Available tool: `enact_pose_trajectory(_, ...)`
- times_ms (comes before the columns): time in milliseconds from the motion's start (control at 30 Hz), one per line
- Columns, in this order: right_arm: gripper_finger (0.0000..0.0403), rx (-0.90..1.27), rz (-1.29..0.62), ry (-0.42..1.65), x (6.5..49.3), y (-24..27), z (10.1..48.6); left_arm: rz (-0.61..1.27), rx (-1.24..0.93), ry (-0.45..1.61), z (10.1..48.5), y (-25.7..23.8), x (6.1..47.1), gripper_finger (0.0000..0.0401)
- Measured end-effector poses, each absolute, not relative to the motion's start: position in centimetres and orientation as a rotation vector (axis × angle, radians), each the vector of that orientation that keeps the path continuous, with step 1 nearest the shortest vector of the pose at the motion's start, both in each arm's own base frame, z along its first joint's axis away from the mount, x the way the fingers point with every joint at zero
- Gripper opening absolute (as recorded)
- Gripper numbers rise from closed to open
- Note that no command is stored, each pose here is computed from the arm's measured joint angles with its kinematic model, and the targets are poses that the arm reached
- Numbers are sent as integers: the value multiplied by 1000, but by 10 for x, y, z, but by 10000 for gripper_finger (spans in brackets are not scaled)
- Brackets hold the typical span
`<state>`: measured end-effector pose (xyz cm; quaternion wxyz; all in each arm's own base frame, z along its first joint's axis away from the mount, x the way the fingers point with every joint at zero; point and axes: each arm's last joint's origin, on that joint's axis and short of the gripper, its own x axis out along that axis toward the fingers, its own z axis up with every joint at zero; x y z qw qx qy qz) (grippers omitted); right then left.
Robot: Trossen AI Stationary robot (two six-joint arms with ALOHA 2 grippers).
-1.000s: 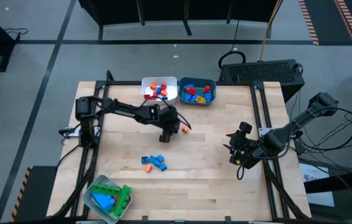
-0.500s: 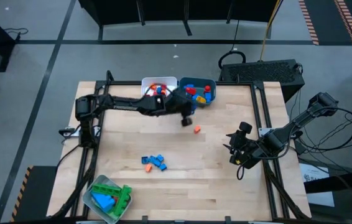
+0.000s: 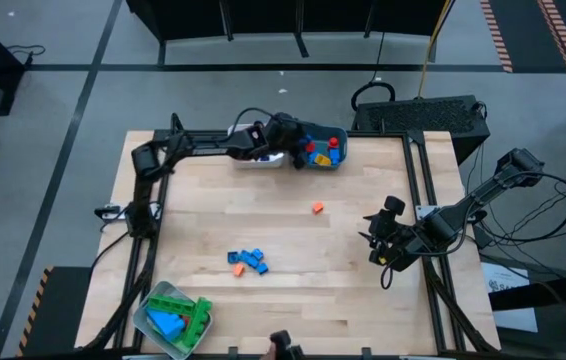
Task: Sort blocks by size
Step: Put the blue 1 stud game piece into the blue bin, then put the orange cube 4 stud game piece into the white bin
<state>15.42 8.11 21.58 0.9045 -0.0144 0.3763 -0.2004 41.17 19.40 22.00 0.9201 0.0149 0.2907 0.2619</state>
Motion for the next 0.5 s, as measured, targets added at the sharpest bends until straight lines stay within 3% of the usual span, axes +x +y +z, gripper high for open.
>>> enact_pose_trajectory(67,192,-24,-413,774,154,81,216,554,25,607,215,199,413,146)
enact_pose_trajectory(300,192,-22,-413,774,155,81,216,648,62,596,217,197,418,266)
enact_pose_trajectory(500,192,-19,-414,772,155,81,216,639,57,626,227,175,426,291)
